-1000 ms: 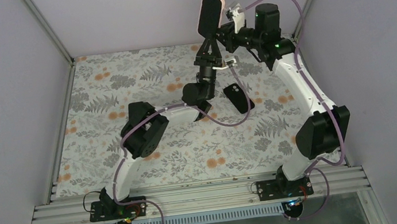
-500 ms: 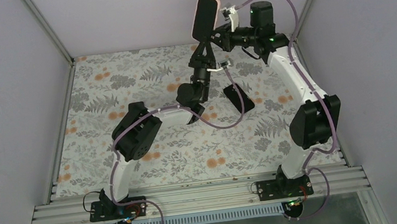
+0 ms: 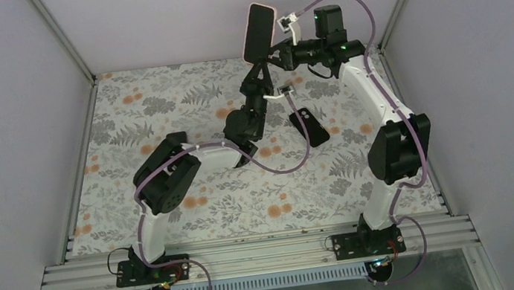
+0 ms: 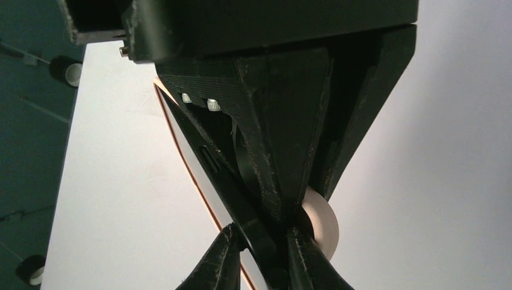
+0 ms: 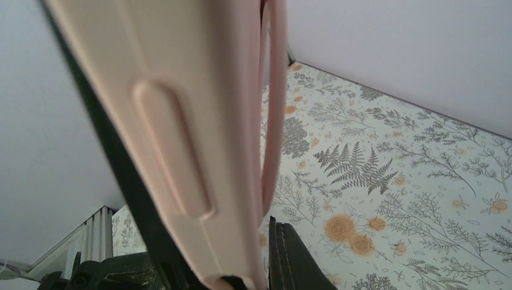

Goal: Take the phone out of the phone case
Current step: Remove the phone case from the phone.

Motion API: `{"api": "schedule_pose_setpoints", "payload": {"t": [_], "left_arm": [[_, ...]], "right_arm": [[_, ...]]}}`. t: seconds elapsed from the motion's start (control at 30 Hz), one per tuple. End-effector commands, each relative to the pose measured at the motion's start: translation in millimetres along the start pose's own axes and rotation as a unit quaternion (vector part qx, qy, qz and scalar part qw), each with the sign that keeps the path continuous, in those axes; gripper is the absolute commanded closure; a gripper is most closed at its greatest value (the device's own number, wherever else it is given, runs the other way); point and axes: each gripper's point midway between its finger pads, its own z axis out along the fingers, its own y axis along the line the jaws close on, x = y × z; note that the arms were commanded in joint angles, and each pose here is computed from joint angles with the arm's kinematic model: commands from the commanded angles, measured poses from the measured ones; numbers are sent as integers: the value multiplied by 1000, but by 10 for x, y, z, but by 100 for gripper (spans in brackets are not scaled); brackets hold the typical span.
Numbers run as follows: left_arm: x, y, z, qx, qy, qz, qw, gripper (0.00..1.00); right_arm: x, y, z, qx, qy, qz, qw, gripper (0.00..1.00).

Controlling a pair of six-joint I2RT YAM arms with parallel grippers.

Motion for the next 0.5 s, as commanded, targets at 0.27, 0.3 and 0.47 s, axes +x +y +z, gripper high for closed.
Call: {"api": "schedule_pose_setpoints", "payload": {"t": [0.27, 0.3, 0.47], "left_arm": [[72, 2081, -408, -249, -16, -146, 957, 85], [70, 2078, -408, -244, -16, -145, 959, 85], [80, 1987, -422, -230, -16, -138, 963, 90]], "right_arm": [[593, -971, -63, 210, 64, 42, 975, 97], [594, -968, -63, 208, 64, 42, 975, 97], [611, -859, -26, 176, 68, 55, 980, 97]]}}
